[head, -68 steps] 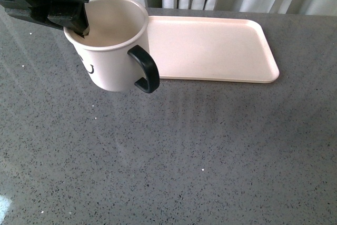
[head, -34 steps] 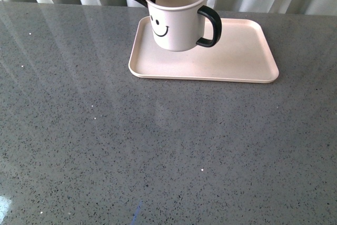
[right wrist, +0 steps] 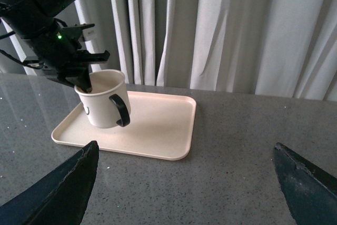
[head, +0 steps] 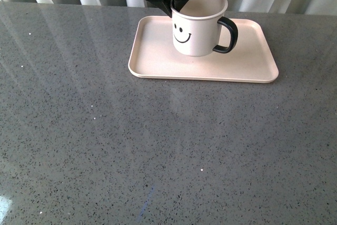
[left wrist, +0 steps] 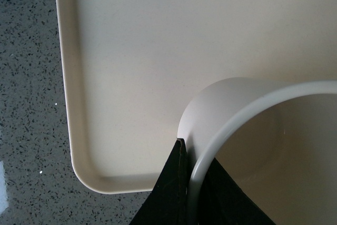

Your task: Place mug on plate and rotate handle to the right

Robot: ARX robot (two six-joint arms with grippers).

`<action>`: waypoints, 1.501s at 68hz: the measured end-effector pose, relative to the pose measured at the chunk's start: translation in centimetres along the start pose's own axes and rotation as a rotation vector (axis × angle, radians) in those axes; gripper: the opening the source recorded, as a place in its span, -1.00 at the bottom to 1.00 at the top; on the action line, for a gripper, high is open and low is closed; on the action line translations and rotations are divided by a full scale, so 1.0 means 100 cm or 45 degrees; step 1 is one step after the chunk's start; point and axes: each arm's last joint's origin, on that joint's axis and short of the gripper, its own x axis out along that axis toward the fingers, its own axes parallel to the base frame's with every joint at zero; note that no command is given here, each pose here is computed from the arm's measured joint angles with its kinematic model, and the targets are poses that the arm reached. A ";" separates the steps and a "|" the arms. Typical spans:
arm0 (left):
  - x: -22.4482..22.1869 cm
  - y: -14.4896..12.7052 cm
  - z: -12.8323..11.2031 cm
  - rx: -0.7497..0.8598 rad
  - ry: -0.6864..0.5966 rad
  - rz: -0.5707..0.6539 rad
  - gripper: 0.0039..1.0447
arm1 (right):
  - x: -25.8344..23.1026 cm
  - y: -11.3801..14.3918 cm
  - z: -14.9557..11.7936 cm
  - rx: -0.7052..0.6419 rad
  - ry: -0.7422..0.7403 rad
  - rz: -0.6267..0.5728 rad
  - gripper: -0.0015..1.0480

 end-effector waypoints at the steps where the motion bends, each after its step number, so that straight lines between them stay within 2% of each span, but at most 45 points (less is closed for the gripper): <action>1: 0.000 0.000 0.000 -0.001 0.000 0.000 -0.97 | 0.000 0.000 0.000 0.000 0.000 0.000 0.82; 35: 0.027 -0.004 0.002 0.029 0.065 0.023 -0.97 | 0.000 0.000 0.000 0.000 0.000 0.000 0.82; 72: 0.036 -0.005 0.002 0.052 0.080 0.013 -0.97 | 0.000 0.000 0.000 0.000 0.000 0.000 0.82; 102: 0.045 -0.009 -0.007 0.064 0.095 0.006 -0.96 | 0.000 0.000 0.000 0.000 0.000 0.000 0.82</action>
